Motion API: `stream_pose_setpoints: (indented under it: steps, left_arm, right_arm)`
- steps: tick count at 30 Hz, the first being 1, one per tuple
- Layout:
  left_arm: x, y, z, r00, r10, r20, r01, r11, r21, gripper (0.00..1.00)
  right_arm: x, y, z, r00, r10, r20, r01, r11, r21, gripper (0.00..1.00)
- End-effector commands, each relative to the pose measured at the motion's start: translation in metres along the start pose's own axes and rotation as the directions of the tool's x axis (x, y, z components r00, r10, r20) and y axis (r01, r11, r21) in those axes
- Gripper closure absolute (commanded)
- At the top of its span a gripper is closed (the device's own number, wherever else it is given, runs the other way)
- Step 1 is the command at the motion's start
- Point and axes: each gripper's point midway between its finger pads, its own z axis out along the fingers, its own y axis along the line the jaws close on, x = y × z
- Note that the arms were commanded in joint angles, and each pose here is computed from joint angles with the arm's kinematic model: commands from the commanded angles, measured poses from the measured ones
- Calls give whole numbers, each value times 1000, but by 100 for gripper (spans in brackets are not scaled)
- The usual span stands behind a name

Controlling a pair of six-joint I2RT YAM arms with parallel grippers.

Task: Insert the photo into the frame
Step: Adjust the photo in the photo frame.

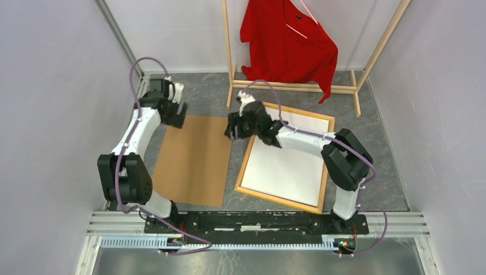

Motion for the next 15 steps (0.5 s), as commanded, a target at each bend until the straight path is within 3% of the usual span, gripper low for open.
stream_pose_setpoints:
  steps: [1,4,8,15]
  left_arm:
    - [79,68,5,977,23,-211,-82,958,-275,8]
    - [115,103,3,962,-10,-272,-111,898,-427,12]
    - [147,121,11,948,-53,-313,-117,858,-500,15]
    - [173,123,38,934,-112,-339,-78,863,-499,16]
  right_arm:
    - [46,29,-14,992,100,-71,-102,994,-27,28]
    - [66,41,-21,987,119,-110,-123,992,-24,26]
    - [75,48,-29,982,153,-111,-155,988,-7,20]
    - [105,49,-25,965,204,-165,-201,979,35,10]
